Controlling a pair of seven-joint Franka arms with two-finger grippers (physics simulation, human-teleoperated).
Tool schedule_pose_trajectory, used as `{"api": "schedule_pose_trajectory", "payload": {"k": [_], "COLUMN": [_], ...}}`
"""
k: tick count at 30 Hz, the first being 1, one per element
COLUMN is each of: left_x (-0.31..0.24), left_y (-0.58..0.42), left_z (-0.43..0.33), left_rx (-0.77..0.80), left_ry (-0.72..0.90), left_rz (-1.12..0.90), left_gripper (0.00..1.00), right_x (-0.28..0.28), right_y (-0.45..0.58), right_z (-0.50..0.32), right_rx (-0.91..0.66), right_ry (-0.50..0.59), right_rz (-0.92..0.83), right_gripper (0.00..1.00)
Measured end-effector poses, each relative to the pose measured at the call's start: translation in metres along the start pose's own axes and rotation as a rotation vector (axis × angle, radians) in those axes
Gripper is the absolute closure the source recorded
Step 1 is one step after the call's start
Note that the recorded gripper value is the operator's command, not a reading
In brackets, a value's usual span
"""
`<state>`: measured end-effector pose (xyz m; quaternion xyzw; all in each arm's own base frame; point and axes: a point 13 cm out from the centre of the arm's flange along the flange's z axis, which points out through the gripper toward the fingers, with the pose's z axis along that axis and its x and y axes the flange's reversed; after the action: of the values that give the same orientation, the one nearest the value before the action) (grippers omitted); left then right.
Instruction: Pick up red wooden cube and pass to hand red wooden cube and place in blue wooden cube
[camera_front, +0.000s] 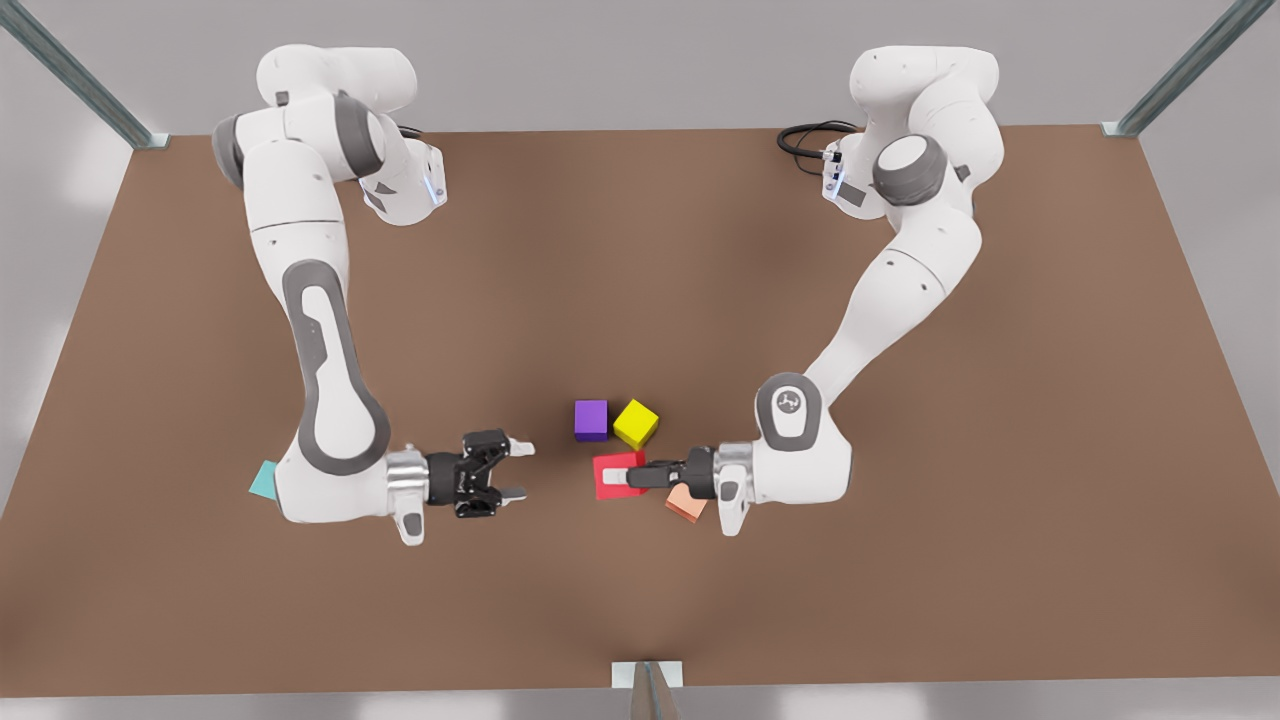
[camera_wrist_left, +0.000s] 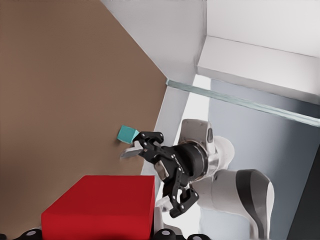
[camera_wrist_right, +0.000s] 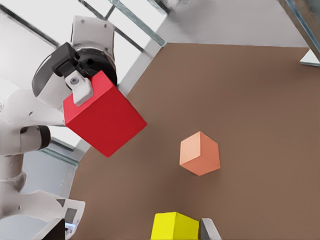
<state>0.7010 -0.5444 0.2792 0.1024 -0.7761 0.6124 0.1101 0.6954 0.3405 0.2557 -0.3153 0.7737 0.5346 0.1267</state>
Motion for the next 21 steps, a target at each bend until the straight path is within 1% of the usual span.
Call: {"api": "schedule_pose_trajectory", "payload": {"k": [3,6,10,13,21], "left_x": [0.000,0.005,0.004,0.003,0.003], "left_y": [0.005,0.002,0.003,0.003,0.006], "left_z": [0.007,0.016,0.017,0.016,0.019], "left_rx": [0.002,0.018,0.041,0.047,0.046], "left_ry": [-0.005,0.000,-0.001,-0.004,-0.006], "left_rz": [-0.015,-0.037,-0.060,-0.062,-0.032], "left_gripper": [0.43,0.43,0.43,0.43,0.43], "right_x": [-0.021,-0.040,-0.055,-0.059,-0.056], "right_y": [-0.008,-0.017,0.000,0.002,0.015], "right_z": [-0.004,0.000,0.029,0.031,0.033], "right_rx": [0.032,0.068,0.036,0.036,-0.015], "right_ry": [-0.086,-0.139,-0.188,-0.213,-0.236], "right_rz": [-0.110,-0.218,-0.327,-0.392,-0.547], "right_gripper": [0.00,0.00,0.00,0.00,0.00]}}
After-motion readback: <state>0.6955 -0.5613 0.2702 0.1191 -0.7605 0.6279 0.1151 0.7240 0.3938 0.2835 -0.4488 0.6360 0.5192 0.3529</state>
